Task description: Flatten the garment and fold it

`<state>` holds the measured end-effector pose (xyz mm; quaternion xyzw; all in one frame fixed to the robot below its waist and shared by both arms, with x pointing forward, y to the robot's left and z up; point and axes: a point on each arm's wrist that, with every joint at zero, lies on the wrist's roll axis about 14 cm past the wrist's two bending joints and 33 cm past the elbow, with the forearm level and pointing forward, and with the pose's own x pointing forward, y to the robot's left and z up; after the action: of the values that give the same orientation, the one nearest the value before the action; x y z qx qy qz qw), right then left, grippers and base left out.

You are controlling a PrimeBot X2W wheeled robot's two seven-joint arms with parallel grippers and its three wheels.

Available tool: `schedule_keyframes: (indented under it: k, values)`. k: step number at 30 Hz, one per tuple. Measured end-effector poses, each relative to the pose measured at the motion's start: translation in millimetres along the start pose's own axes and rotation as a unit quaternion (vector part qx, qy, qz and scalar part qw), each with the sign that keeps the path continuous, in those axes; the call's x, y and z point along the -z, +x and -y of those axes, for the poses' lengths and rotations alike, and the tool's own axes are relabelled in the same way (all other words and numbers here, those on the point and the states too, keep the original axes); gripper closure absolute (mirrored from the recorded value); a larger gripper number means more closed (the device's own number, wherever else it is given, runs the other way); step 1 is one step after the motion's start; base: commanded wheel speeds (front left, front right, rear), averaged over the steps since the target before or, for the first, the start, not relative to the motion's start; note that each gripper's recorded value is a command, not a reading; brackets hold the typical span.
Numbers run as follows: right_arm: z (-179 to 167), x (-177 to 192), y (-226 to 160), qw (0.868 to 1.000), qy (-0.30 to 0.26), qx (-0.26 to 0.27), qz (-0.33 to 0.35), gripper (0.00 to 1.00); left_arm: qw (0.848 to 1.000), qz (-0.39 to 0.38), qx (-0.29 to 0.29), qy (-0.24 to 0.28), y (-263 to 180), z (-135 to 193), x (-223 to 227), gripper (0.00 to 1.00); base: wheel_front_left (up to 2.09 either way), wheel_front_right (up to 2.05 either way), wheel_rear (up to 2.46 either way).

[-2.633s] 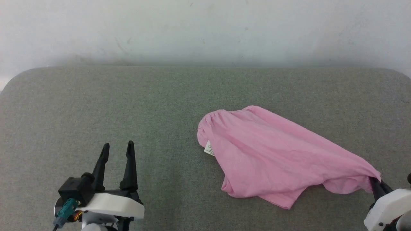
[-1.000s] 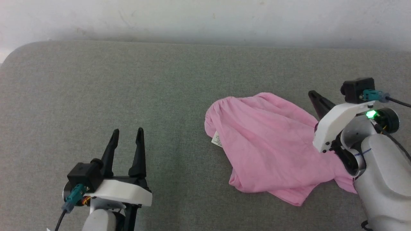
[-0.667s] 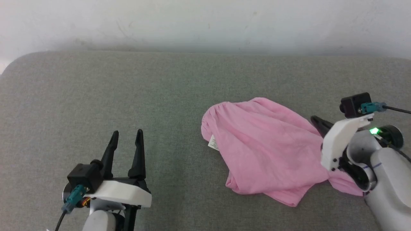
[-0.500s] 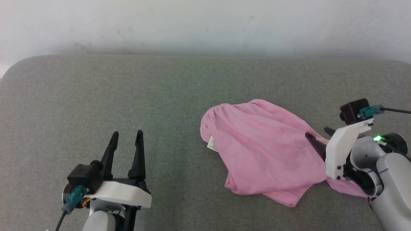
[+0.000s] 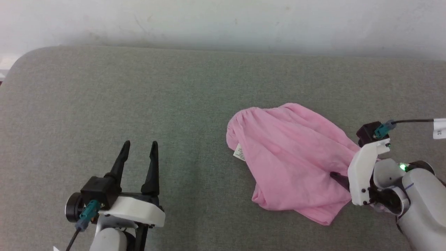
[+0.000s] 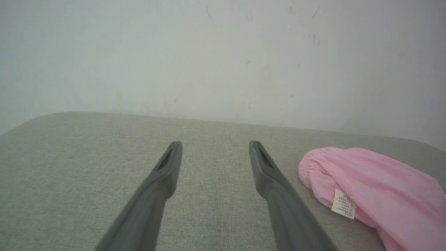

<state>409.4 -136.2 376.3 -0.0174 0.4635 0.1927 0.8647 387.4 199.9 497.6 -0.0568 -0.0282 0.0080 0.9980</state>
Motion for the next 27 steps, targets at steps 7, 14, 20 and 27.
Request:
schedule_keyframes:
  k: [7, 14, 20, 27]
  values:
    - [2, -22, 9, 1.0, -0.011, 0.001, 0.027, 1.0, 0.999, -0.004, -0.013, 0.041, -4, -11, 0, 0.0, 0.0, 0.0, 0.0]
    - [5, -98, -6, 0.983, -0.043, 0.023, 0.175, 1.0, 0.997, 0.0, -0.018, 0.075, -9, -19, -6, 0.0, 0.0, 0.0, 0.0]
    - [0, -111, 7, 0.977, -0.035, 0.023, 0.208, 0.65, 0.996, 0.0, -0.022, 0.085, -10, -25, -8, 0.0, 0.0, 0.0, 0.0]
    - [-12, -128, 2, 0.948, -0.024, 0.015, 0.317, 0.0, 0.997, 0.003, -0.023, 0.079, -10, -25, -9, 0.0, 0.0, 0.0, 0.0]
